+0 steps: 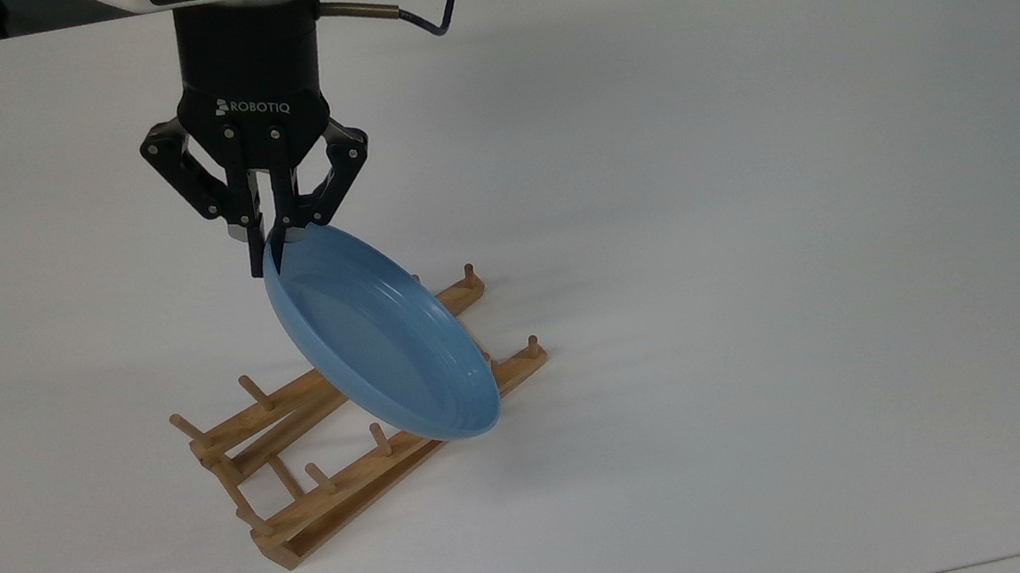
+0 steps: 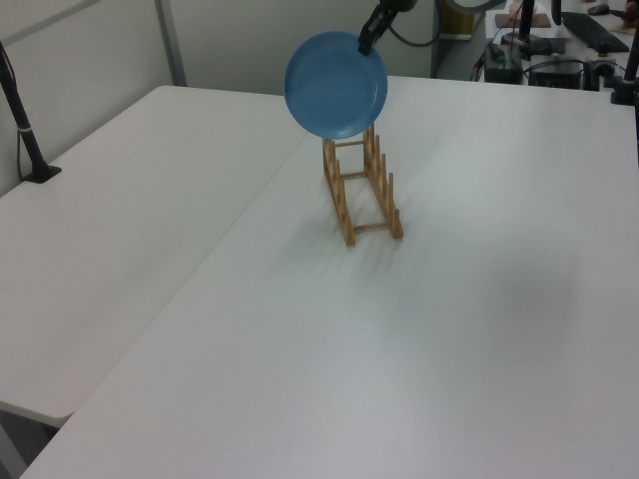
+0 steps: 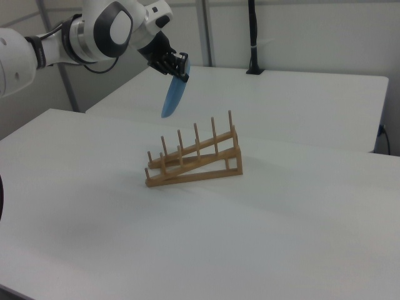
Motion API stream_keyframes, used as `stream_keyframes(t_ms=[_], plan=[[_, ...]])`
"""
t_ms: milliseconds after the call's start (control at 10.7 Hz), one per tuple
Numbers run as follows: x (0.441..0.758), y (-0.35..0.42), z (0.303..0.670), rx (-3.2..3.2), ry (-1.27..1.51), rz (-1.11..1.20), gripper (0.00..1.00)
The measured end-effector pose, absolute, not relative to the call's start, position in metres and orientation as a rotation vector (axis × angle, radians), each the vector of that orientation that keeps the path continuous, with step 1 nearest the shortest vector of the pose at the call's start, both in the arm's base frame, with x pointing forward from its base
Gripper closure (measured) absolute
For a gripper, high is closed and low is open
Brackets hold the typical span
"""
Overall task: Pick plate from plate rack
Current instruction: 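Lift the blue plate up and out of the wooden rack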
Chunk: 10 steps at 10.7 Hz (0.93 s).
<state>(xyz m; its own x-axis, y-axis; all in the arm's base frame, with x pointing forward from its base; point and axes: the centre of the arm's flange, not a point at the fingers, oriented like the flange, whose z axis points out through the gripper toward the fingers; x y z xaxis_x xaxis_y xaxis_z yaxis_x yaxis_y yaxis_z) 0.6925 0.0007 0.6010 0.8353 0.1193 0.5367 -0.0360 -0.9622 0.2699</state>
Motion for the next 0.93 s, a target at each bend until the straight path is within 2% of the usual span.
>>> stream_keyframes(t_ms=[280, 373, 932], plan=[[0.692, 0.001, 0.601, 2.746, 0.064, 0.829, 0.93], [0.692, -0.006, 0.6, 2.842, -0.025, 0.849, 0.93], [0.692, -0.012, 0.59, 2.888, -0.015, 0.784, 0.93]])
